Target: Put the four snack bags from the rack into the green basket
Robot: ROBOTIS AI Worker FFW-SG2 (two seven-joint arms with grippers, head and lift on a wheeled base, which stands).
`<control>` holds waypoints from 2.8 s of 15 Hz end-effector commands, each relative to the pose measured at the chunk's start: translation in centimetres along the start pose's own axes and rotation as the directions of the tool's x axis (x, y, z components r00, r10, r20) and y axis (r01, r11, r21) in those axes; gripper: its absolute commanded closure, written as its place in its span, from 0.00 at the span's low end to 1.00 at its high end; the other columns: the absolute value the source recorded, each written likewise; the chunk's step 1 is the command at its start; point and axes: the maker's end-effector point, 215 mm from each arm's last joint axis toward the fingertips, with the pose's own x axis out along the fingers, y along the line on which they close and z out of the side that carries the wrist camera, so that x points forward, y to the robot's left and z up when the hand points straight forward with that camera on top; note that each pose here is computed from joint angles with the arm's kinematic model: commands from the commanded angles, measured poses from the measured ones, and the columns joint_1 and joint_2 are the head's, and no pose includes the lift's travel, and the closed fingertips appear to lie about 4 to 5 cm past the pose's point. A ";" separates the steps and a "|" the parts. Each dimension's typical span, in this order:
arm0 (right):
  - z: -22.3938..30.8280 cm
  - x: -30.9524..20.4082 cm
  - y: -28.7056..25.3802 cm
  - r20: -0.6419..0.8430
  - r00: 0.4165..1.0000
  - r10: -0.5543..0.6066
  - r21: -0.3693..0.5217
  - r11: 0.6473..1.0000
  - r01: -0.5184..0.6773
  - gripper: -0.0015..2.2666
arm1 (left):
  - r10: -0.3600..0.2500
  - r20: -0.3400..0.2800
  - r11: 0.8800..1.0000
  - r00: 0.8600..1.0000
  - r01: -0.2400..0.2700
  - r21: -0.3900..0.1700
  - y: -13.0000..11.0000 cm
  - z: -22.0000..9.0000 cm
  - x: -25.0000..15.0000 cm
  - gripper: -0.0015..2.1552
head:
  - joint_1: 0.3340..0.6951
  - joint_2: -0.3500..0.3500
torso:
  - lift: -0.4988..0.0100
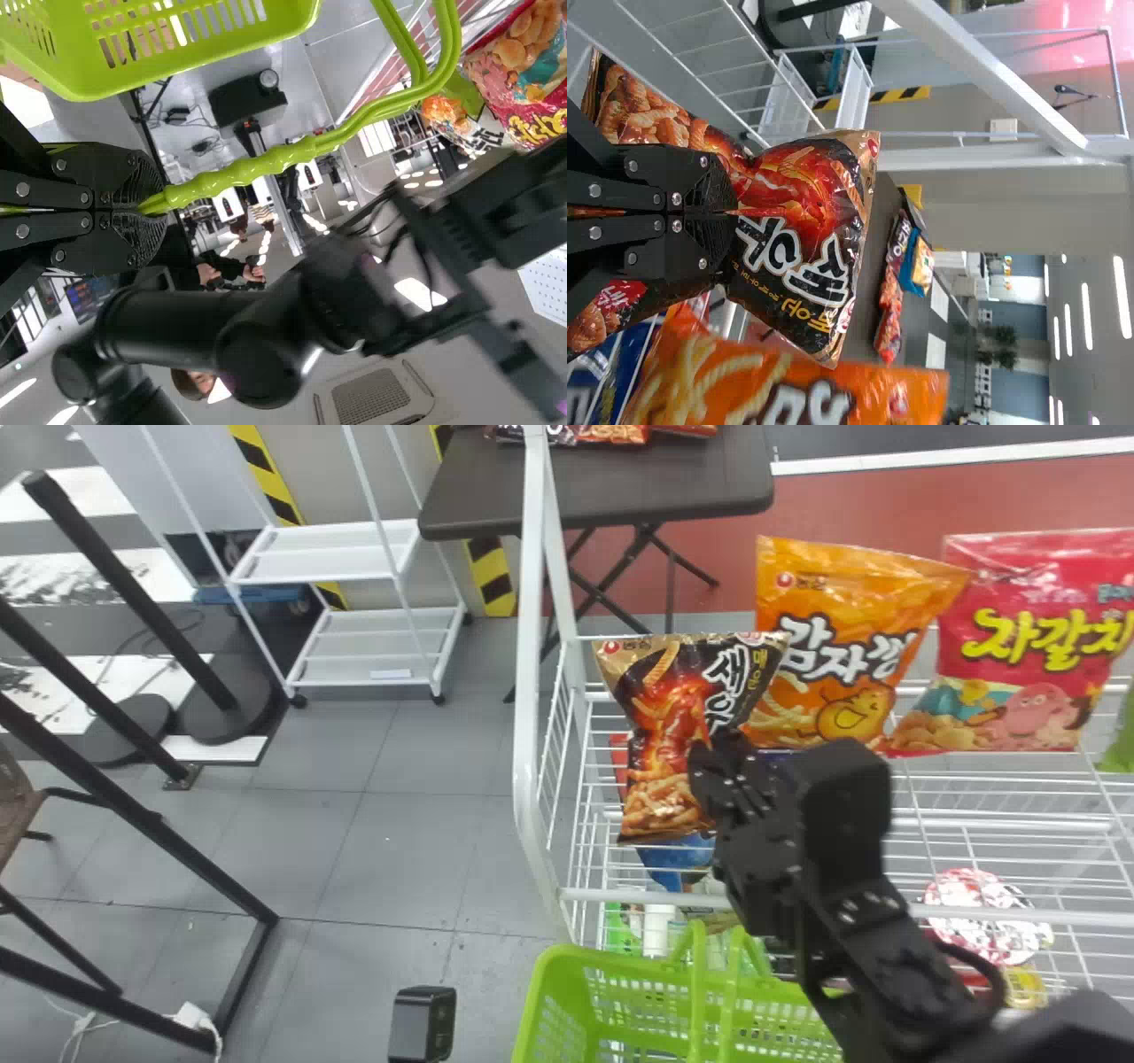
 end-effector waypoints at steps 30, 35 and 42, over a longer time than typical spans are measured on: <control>-18.9 -18.2 6.1 -0.569 0.809 0.148 -0.031 0.979 -0.201 0.70 | 0.069 0.087 0.996 0.994 -0.074 0.056 1.5 1.1 0.0 0.77 | 1.00 0.66 | 0.96; -17.7 -16.8 2.5 -0.519 0.852 0.075 -0.071 0.989 -0.130 0.03 | 0.069 0.079 0.996 0.994 -0.073 0.055 1.5 0.9 0.2 0.77 | 1.00 0.60 | 0.96; -7.2 -8.5 -5.5 -0.103 0.985 -0.138 -0.115 0.985 0.126 0.03 | 0.067 0.062 0.995 0.996 -0.071 0.066 1.3 0.1 0.8 0.77 | 1.00 0.40 | 0.96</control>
